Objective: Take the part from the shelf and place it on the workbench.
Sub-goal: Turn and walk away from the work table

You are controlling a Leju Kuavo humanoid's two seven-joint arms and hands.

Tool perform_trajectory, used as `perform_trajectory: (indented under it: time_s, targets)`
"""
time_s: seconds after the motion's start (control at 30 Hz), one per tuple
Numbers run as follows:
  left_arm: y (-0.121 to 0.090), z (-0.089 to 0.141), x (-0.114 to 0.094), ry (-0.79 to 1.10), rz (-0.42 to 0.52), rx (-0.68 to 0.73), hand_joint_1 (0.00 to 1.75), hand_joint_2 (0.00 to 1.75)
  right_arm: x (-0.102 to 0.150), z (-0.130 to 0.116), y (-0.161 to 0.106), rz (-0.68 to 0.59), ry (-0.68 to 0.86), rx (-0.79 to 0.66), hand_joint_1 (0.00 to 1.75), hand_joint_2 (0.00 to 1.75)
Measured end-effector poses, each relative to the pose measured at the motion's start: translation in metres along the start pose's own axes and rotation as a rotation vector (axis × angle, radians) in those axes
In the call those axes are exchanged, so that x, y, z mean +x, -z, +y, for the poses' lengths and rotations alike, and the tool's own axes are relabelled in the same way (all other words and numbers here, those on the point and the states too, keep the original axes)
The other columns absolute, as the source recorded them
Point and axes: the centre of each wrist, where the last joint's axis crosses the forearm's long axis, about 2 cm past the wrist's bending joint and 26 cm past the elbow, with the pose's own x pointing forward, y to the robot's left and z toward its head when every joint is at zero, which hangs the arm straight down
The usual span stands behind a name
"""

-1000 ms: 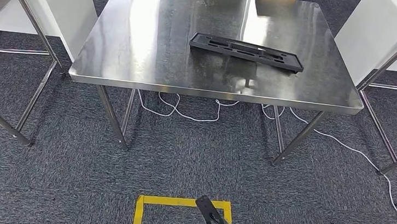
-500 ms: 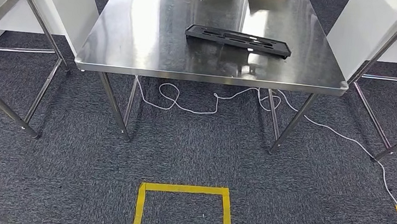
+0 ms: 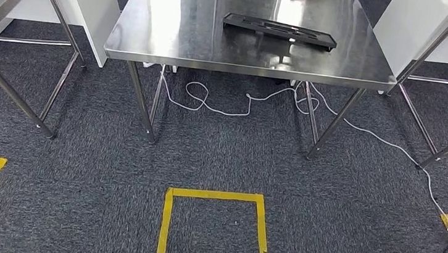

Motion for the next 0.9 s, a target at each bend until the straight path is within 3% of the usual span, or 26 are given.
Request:
perform_trajectory:
  time_s: [0.4,0.9]
  targets:
    - [0.0,0.0,-0.001,0.033,-0.024,-0.035,0.0,0.0,0.008,-0.002,-0.002,-0.032,-0.036,-0.032,0.0,0.0]
    - [0.006,0.008,0.011,0.131,-0.132,-0.086,0.0,0.0,-0.026,0.012,0.001,0.065,0.019,-0.049,0.0,0.0]
